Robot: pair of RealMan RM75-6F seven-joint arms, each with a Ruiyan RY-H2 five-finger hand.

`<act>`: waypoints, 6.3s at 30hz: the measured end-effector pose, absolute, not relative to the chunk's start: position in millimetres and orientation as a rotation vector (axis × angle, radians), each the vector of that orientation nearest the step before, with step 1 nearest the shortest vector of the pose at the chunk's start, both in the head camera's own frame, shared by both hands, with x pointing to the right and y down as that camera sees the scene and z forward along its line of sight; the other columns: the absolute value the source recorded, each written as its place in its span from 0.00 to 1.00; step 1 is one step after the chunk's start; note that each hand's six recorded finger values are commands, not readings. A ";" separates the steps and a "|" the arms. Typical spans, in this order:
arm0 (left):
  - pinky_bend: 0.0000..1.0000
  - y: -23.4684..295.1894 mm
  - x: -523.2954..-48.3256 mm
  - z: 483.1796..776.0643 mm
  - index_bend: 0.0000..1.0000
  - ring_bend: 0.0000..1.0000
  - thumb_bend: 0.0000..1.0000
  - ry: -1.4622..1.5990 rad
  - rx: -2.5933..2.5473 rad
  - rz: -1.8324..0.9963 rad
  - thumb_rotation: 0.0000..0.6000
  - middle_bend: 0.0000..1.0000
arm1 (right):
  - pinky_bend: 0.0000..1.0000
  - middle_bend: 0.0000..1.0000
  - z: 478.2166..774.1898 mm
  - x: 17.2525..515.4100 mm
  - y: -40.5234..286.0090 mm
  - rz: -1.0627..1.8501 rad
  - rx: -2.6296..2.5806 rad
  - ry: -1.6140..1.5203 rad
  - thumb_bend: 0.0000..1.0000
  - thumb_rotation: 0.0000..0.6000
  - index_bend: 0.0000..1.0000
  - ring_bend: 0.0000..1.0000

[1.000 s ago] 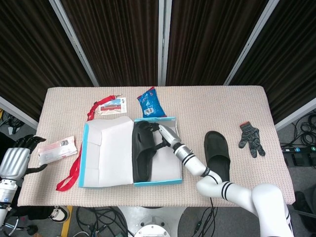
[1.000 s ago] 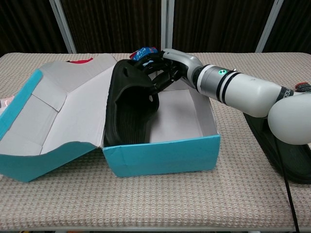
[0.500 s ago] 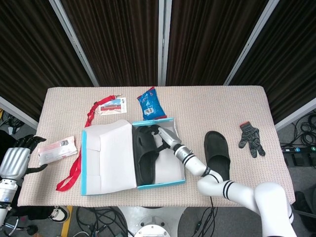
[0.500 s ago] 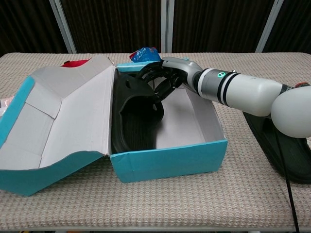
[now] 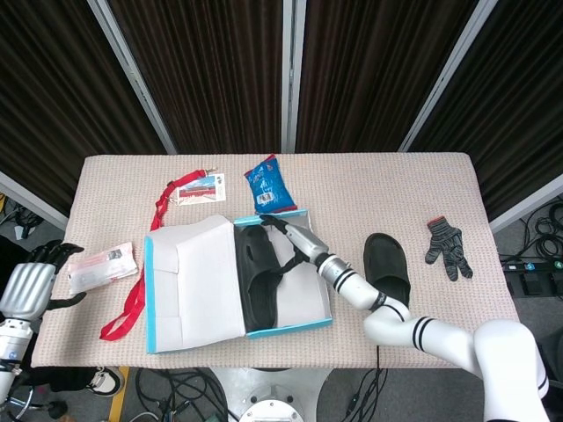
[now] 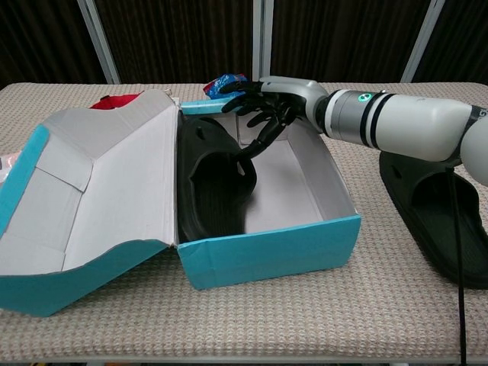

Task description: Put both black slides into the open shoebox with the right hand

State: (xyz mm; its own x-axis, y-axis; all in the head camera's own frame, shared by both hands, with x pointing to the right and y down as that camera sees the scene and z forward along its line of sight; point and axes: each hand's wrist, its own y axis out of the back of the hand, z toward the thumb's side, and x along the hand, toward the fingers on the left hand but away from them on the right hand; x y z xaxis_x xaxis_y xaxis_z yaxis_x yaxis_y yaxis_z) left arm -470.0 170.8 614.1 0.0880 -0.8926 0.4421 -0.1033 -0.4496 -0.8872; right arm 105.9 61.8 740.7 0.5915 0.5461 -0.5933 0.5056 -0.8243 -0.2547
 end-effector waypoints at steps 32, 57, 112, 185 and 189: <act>0.19 167.0 -456.1 614.7 0.24 0.12 0.12 0.990 -1.684 -1.404 1.00 0.23 | 0.10 0.03 594.3 273.2 19.2 1.540 -2.069 -0.807 0.02 1.00 0.00 0.00; 0.19 165.4 -452.3 614.3 0.24 0.12 0.12 0.965 -1.681 -1.418 1.00 0.23 | 0.09 0.06 675.9 327.2 74.8 2.037 -1.859 -0.309 0.03 1.00 0.00 0.00; 0.19 171.1 -456.9 616.4 0.24 0.12 0.12 0.987 -1.721 -1.424 1.00 0.23 | 0.18 0.38 702.6 287.5 65.5 1.952 -1.768 -0.362 0.12 1.00 0.39 0.15; 0.19 167.9 -461.8 613.6 0.24 0.12 0.12 1.009 -1.698 -1.426 1.00 0.23 | 0.30 0.45 687.0 178.8 34.6 1.068 -2.584 -0.879 0.15 1.00 0.49 0.22; 0.19 168.5 -462.6 613.6 0.24 0.12 0.12 1.010 -1.698 -1.426 1.00 0.23 | 0.30 0.45 693.6 178.3 34.7 1.094 -2.578 -0.869 0.15 1.00 0.49 0.22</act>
State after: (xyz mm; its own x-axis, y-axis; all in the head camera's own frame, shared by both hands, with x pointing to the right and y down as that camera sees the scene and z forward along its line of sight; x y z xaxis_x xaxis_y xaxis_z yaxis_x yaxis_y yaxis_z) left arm -462.6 168.5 613.6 0.0941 -0.8881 0.4498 -0.1296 -0.4589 -0.8790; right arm 178.3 34.7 693.6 0.5507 0.5931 -0.5873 0.4380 -0.8043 -0.4015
